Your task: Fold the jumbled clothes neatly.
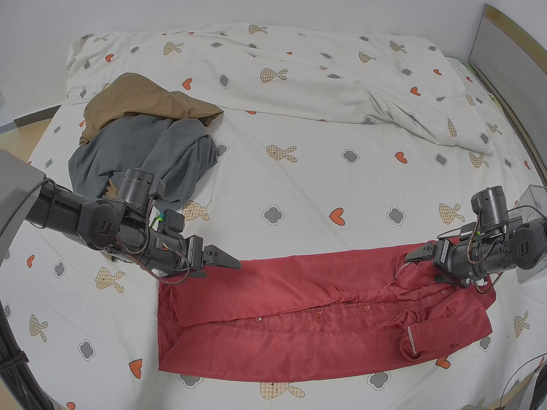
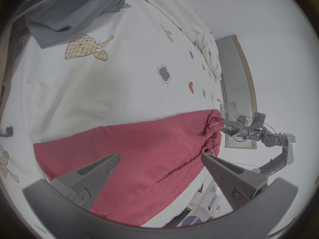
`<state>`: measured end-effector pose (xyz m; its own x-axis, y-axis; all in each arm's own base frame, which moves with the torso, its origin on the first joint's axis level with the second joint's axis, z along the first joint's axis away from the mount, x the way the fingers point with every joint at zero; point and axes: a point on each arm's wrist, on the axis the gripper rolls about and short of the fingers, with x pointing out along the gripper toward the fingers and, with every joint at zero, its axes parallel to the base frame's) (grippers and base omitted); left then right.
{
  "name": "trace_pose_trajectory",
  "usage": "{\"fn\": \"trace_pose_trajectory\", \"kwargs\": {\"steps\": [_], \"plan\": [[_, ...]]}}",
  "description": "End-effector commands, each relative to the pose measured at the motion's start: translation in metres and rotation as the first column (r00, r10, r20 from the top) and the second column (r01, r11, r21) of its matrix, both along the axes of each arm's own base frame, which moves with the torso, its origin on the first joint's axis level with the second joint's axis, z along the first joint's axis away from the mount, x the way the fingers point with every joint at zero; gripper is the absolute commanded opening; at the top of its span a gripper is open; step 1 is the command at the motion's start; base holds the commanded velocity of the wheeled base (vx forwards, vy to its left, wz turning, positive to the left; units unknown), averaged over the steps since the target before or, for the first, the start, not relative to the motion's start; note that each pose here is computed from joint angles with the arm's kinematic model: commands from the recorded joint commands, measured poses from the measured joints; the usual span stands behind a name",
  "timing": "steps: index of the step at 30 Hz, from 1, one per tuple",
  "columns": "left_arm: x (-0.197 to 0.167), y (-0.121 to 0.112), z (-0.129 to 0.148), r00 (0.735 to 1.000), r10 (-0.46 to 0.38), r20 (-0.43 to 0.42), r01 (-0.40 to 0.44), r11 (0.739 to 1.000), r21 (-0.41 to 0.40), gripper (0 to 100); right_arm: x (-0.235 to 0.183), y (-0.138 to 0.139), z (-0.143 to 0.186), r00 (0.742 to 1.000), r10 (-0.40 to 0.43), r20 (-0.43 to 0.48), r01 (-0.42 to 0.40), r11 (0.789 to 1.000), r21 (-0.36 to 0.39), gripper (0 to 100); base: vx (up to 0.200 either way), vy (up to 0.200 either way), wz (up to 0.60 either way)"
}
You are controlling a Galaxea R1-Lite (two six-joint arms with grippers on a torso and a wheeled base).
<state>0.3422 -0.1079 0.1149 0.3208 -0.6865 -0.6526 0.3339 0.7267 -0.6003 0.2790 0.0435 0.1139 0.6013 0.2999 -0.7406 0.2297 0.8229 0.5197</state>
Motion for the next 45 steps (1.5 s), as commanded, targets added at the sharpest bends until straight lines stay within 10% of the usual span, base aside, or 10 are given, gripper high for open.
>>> {"fn": "trace_pose_trajectory", "kwargs": {"steps": [1, 9, 20, 35, 45], "plan": [[0.001, -0.001, -0.003, 1.0, -0.001, -0.008, 0.001, 1.0, 0.001, 100, 0.003, 0.0, -0.004, 1.0, 0.005, -0.013, -0.005, 1.0, 0.005, 100, 0.0, 0.0, 0.0], [-0.001, -0.002, -0.004, 1.0, -0.006, -0.011, 0.006, 1.0, 0.003, 100, -0.014, -0.02, 0.009, 0.998, -0.056, 0.022, 0.056, 0.998, 0.014, 100, 0.0, 0.0, 0.0], [-0.002, -0.003, -0.001, 1.0, -0.008, -0.005, 0.008, 1.0, 0.0, 100, -0.037, -0.112, 0.025, 0.976, -0.206, 0.067, 0.18, 0.944, 0.278, 100, 0.0, 0.0, 0.0], [-0.015, -0.013, 0.003, 0.999, -0.048, -0.004, 0.048, 0.999, 0.0, 100, 0.003, -0.095, -0.002, 0.993, -0.113, -0.019, 0.113, 0.948, 0.296, 100, 0.0, 0.0, 0.0], [-0.016, -0.014, 0.003, 0.999, -0.051, -0.004, 0.051, 0.999, 0.0, 100, -0.03, -0.045, 0.068, 0.977, 0.075, 0.2, -0.146, 0.918, 0.368, 100, 0.0, 0.0, 0.0]]}}
